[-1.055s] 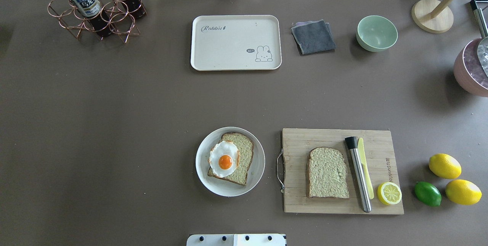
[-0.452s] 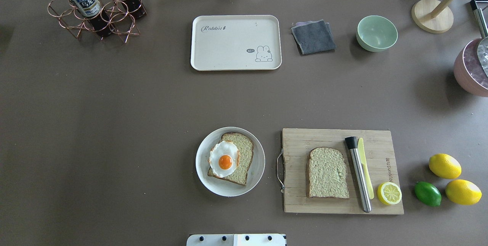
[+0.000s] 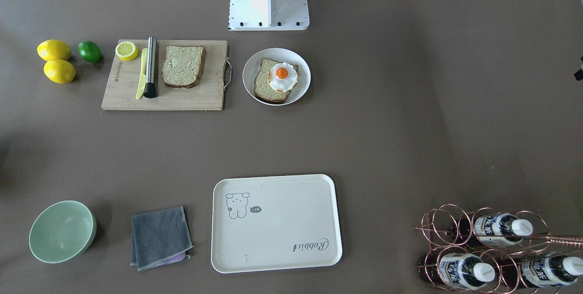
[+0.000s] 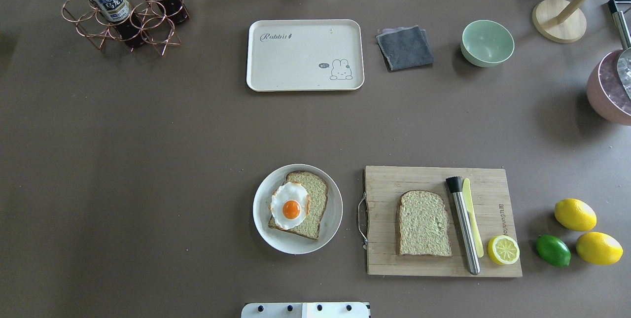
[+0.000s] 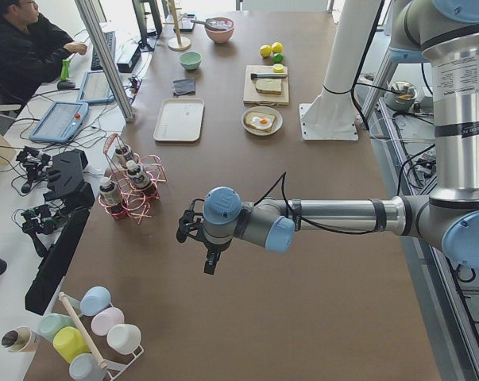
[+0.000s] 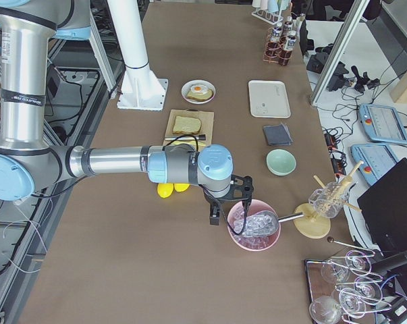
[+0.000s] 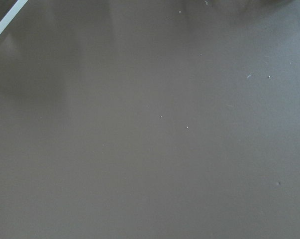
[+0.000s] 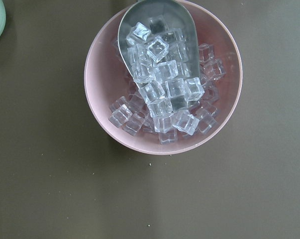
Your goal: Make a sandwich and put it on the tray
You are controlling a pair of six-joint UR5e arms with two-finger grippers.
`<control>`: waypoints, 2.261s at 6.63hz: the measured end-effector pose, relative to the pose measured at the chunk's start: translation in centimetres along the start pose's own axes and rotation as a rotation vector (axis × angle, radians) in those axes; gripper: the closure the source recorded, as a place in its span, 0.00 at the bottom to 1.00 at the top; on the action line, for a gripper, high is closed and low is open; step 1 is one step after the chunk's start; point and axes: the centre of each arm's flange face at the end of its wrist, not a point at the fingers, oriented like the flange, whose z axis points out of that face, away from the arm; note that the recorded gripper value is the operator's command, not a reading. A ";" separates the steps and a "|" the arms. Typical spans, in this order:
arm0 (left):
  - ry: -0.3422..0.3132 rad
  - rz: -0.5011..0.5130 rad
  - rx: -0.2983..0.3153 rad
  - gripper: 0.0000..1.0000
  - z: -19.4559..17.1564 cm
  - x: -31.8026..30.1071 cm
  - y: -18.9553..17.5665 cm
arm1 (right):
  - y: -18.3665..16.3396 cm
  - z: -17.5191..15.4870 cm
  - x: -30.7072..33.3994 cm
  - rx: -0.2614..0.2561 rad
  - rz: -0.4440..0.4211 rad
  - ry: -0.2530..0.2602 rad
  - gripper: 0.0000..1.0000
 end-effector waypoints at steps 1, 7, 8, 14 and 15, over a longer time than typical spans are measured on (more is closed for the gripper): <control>-0.019 0.003 0.006 0.02 0.0 -0.2 0.0 | 0.0 0.0 0.0 0.000 0.000 0.000 0.00; -0.078 0.046 0.054 0.02 -0.7 -0.1 -0.6 | -0.4 -0.4 -0.5 0.023 -0.025 -0.003 0.00; -0.086 0.053 0.063 0.02 -0.9 0.0 -0.8 | -0.5 -0.5 -0.7 0.044 -0.048 -0.008 0.00; -0.088 0.101 0.292 0.02 -3.9 4.4 -3.8 | -1.3 -2.9 -4.5 0.231 -0.252 -0.139 0.00; -0.028 0.048 0.341 0.02 -3.6 6.7 -4.5 | -1.3 -3.4 -5.6 0.240 -0.219 -0.201 0.00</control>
